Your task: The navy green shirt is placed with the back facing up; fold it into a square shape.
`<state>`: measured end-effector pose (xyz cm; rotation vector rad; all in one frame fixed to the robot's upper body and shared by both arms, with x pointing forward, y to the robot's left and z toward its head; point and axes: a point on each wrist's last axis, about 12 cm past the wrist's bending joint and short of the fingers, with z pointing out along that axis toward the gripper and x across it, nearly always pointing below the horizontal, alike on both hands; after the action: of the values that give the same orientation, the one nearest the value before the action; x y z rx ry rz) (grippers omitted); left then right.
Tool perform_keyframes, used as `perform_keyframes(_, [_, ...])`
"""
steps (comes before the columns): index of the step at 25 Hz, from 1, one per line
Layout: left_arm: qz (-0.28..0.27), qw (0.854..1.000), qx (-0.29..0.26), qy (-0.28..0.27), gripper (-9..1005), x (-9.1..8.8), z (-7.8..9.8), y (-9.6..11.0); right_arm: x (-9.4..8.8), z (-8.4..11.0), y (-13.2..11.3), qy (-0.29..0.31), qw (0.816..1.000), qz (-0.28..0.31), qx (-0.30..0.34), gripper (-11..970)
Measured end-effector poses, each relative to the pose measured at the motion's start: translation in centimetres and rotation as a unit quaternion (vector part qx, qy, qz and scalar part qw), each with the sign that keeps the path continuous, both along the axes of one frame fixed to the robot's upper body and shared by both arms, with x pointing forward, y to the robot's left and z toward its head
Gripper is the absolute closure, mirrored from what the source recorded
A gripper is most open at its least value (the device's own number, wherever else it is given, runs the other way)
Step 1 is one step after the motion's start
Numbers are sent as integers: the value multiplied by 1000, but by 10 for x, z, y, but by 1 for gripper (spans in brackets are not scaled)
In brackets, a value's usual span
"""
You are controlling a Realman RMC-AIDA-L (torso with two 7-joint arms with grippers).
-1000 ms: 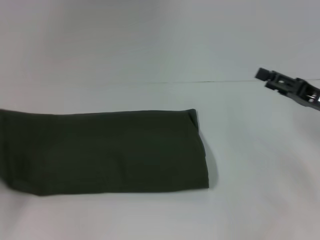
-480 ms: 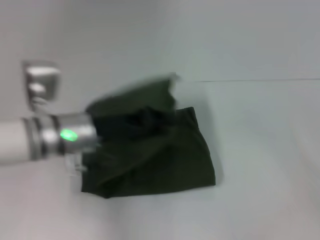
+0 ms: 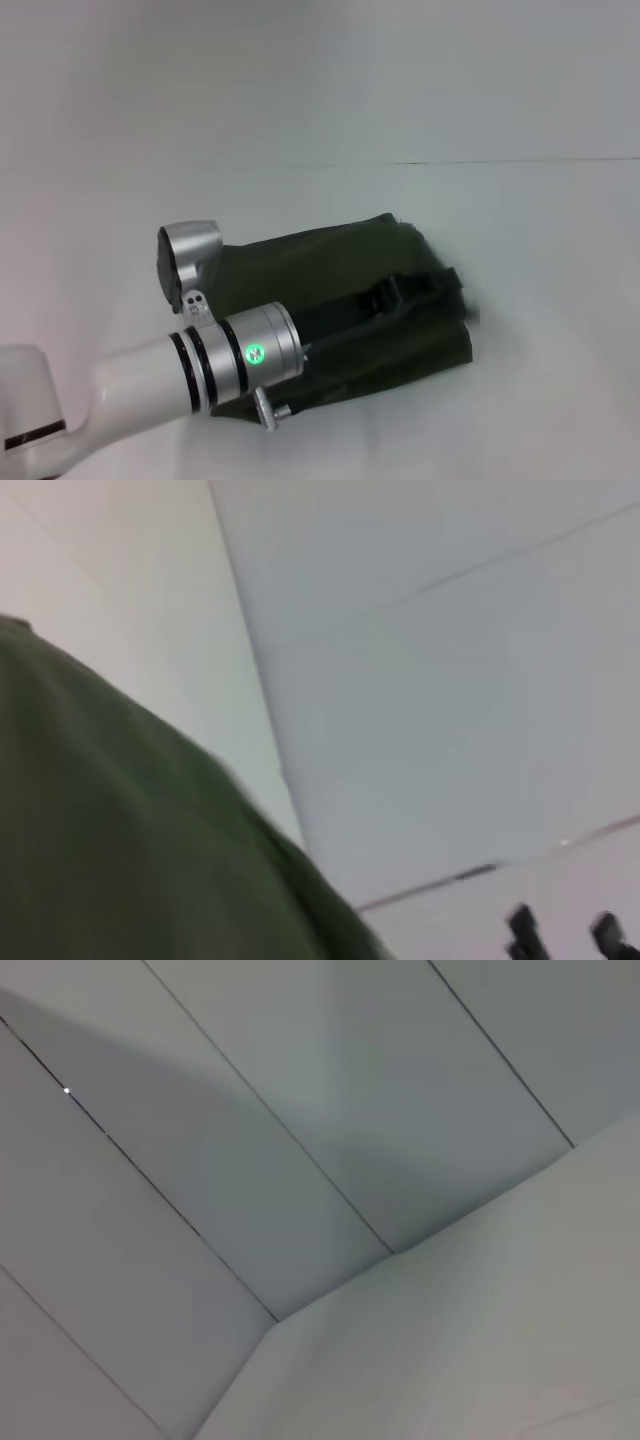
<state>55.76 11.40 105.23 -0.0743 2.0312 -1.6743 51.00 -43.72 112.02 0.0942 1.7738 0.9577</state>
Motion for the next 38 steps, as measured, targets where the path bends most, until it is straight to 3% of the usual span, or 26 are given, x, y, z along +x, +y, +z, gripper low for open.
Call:
perform_keyframes(5, [-30,998,-49,-25,692,-4,14,-3,10,-4,8,25,1000,13,-11,134])
perform_keyframes(9, [-28,993,-93,-71,617,-1,30,13,21,-5,17,44,999,26,-15,135])
perform_keyframes(12, [7,991,-92,-98,473,5,33,38,32,-5,26,66,997,44,-21,135])
perform_keyframes(13, [7,991,-92,-98,425,5,33,38,37,-4,31,76,995,52,-24,135])
perform_keyframes(14, [27,990,-82,-111,377,7,34,52,43,-4,36,87,994,60,-26,135])
perform_keyframes(17, [65,988,-59,-128,153,9,34,80,56,-4,52,116,989,86,-33,135])
perform_keyframes(24, [165,978,22,-126,97,17,29,142,77,0,82,132,983,124,-22,135])
perform_keyframes(28, [192,972,75,-114,97,22,24,166,81,-1,96,135,981,139,-14,134])
perform_keyframes(31, [198,967,123,-100,96,25,19,179,81,-4,104,137,980,142,-8,134])
perform_keyframes(38, [188,957,205,-84,96,32,13,186,83,-12,114,150,980,131,6,134])
